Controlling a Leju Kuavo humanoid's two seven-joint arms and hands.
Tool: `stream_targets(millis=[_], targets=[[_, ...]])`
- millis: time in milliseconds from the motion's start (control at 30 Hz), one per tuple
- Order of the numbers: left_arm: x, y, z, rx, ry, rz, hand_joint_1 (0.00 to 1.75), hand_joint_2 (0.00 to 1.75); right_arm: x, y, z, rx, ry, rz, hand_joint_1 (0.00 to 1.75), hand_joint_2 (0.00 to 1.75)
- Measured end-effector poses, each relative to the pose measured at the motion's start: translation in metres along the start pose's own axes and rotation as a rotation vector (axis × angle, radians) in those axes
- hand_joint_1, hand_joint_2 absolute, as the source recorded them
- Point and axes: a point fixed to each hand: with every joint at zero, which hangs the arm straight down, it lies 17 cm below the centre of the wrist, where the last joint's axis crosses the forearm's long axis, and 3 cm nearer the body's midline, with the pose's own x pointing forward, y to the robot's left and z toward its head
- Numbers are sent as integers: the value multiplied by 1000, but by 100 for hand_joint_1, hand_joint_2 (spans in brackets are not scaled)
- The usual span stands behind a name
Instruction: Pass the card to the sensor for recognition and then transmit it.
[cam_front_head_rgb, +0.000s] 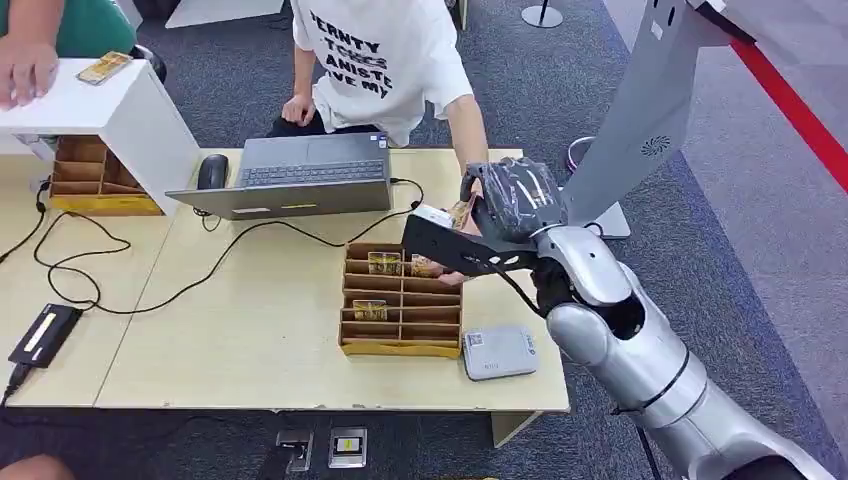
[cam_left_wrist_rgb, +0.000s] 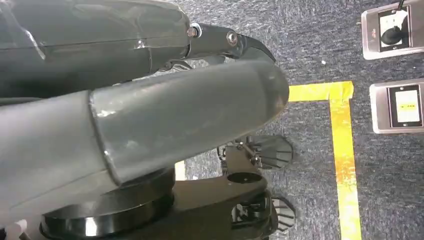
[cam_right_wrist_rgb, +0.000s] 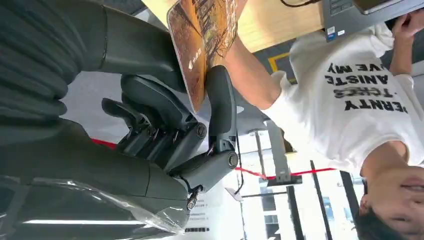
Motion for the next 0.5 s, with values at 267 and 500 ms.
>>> stream_targets(millis=[267,500], targets=[[-2,0,0,-1,13,-9,0,0,-7,-5,-15,6,16,-6,175,175],[-3,1,0,0,15,-12,0,0,-14,-7,-30,16,26,-32,175,175]])
